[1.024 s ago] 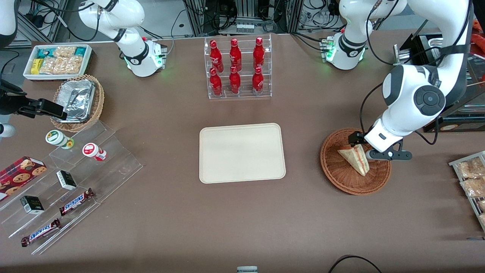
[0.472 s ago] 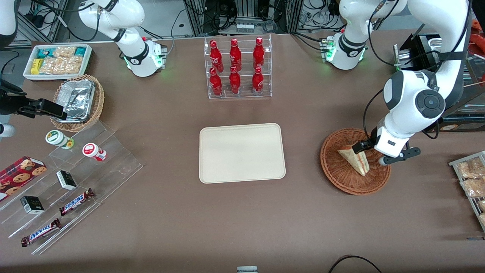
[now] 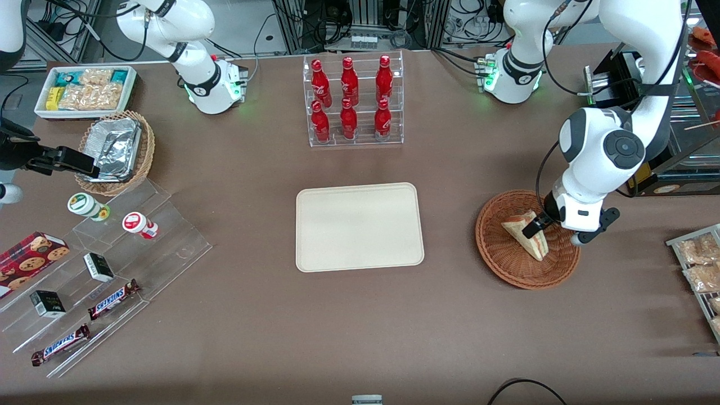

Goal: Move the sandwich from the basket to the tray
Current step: 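Lower the left gripper around the wrapped sandwich in the basket and close it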

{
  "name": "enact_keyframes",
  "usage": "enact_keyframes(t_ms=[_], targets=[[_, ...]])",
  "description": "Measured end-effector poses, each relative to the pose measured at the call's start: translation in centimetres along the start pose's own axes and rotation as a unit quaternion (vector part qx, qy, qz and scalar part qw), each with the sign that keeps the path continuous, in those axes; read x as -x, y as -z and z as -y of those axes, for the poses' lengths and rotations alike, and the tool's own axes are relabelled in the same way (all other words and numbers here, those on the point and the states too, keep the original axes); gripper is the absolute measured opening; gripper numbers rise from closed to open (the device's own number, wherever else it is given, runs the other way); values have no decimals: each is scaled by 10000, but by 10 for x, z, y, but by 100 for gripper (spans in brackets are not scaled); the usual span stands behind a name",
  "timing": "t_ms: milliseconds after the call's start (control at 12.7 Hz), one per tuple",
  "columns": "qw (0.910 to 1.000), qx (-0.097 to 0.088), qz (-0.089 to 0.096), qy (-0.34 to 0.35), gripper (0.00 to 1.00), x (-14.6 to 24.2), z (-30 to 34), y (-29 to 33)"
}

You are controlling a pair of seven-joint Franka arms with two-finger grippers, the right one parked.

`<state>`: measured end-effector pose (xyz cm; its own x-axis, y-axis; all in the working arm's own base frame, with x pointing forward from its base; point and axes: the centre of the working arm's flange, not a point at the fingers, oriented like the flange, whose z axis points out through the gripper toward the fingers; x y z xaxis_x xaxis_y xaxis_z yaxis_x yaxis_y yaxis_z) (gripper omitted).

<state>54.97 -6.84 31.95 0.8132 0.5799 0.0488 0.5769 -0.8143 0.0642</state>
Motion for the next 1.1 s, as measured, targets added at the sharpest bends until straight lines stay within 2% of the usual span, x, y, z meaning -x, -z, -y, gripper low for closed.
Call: enact_keyframes(t_ms=[236, 551, 866, 1024, 1102], targets=[[9999, -68, 77, 33, 100, 5, 4, -8], [9994, -197, 279, 107, 100, 10, 9, -37], [9992, -166, 332, 175, 100, 11, 9, -64], [9989, -180, 364, 254, 96, 11, 10, -71], [9988, -179, 364, 284, 89, 11, 10, -72]])
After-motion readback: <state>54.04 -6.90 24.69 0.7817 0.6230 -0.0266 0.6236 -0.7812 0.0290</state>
